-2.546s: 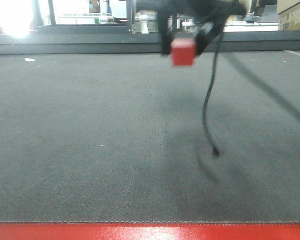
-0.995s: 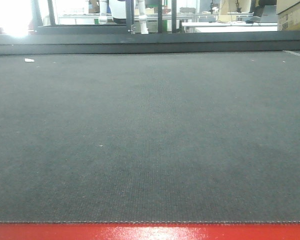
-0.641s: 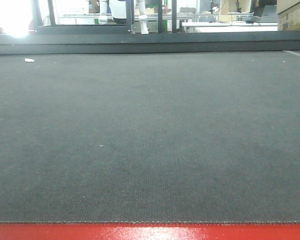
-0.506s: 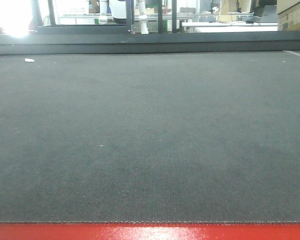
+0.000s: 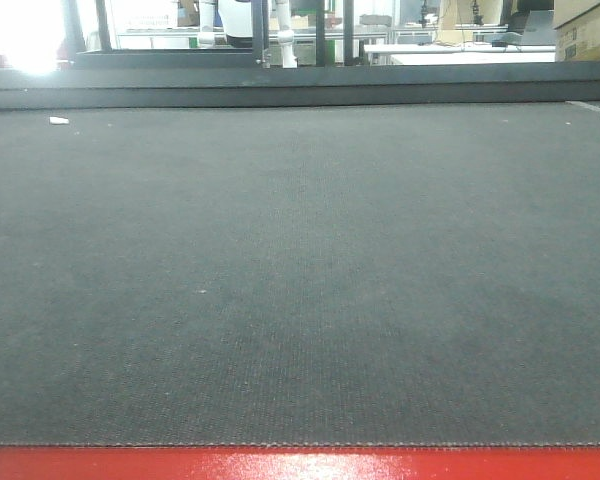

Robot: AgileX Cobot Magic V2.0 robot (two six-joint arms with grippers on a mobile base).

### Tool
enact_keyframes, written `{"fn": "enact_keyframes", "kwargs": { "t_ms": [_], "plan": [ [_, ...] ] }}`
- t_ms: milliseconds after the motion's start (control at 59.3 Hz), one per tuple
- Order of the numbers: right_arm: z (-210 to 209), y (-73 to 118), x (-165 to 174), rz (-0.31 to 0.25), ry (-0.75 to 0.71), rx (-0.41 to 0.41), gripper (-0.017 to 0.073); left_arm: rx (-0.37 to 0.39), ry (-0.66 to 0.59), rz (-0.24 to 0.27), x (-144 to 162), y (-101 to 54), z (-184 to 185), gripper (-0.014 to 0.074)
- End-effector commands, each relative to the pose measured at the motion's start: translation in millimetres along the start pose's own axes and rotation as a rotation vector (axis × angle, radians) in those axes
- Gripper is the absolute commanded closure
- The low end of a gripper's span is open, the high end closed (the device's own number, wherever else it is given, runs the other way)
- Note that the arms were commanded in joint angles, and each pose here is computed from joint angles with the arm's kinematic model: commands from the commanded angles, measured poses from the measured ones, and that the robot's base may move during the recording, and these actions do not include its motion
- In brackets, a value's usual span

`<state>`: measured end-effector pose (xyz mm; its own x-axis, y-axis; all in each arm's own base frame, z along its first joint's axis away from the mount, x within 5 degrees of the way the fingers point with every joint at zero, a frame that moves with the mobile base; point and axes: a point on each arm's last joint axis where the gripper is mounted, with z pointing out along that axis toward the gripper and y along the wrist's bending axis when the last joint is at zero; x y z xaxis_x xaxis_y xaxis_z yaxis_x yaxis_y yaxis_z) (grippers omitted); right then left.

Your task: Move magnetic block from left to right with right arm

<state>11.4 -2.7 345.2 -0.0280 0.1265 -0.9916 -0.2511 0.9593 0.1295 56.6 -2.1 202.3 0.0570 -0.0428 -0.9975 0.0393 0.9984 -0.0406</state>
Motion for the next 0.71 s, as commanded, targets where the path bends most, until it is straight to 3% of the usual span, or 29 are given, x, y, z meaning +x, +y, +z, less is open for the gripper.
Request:
{"fn": "enact_keyframes", "kwargs": {
  "t_ms": [0, 691],
  "plan": [
    [-2.0, 2.1, -16.5, -0.021, -0.102, -0.008, 0.0402, 0.003, -0.097, -0.006, -6.1, -0.1, -1.2, 0.071],
    [-1.8, 2.1, -16.2, -0.021, -0.101, -0.008, 0.0402, 0.004, -0.097, -0.007, -6.1, -0.2, -1.2, 0.071]
  ]
}}
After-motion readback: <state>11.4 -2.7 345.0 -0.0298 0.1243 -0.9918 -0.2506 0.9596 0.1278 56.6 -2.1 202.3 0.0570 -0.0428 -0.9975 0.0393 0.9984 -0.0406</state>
